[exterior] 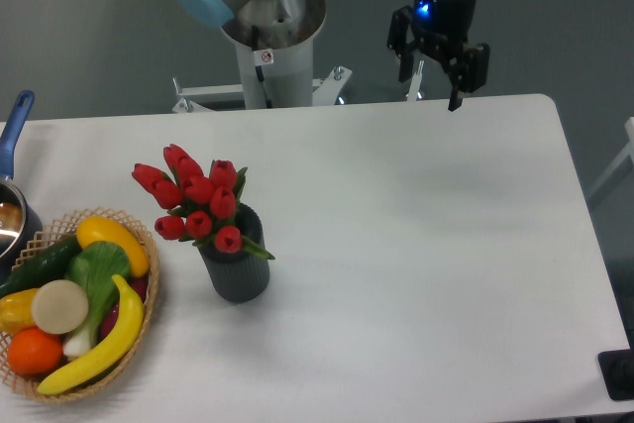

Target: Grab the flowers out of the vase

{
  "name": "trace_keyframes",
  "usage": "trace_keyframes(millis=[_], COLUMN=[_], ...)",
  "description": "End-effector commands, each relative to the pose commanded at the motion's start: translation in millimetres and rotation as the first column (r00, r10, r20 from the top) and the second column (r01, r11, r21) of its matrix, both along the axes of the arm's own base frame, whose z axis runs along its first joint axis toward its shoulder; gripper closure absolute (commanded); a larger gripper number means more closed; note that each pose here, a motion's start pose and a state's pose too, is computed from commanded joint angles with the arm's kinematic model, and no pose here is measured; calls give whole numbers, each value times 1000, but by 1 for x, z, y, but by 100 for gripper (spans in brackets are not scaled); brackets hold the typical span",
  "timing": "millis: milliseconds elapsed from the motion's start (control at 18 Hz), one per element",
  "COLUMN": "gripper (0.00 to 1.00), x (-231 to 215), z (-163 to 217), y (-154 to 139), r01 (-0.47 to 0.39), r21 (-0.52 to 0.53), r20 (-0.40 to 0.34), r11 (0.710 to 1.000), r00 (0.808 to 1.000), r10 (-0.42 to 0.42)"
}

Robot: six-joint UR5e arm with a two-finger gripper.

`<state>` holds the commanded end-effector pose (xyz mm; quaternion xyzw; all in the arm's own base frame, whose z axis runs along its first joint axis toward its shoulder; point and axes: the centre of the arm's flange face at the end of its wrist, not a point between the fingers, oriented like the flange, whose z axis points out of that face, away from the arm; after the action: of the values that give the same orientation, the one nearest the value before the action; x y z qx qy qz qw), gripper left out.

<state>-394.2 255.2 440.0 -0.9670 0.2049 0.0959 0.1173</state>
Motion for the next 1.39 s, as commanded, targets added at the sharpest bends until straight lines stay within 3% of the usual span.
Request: trace_keyframes(millis=[500,778,1111,1389], gripper=[0,0,0,0], x=[0,0,4,13], z=[0,-12,-22,-28], y=[-1,-1,-1,8], r01=[-22,-116,-160,-250], r21=[-5,7,9,11], r20=[5,54,85,127], r11=[1000,993,987,968], r00=[1000,992,984,961], r10=[22,115,159,247])
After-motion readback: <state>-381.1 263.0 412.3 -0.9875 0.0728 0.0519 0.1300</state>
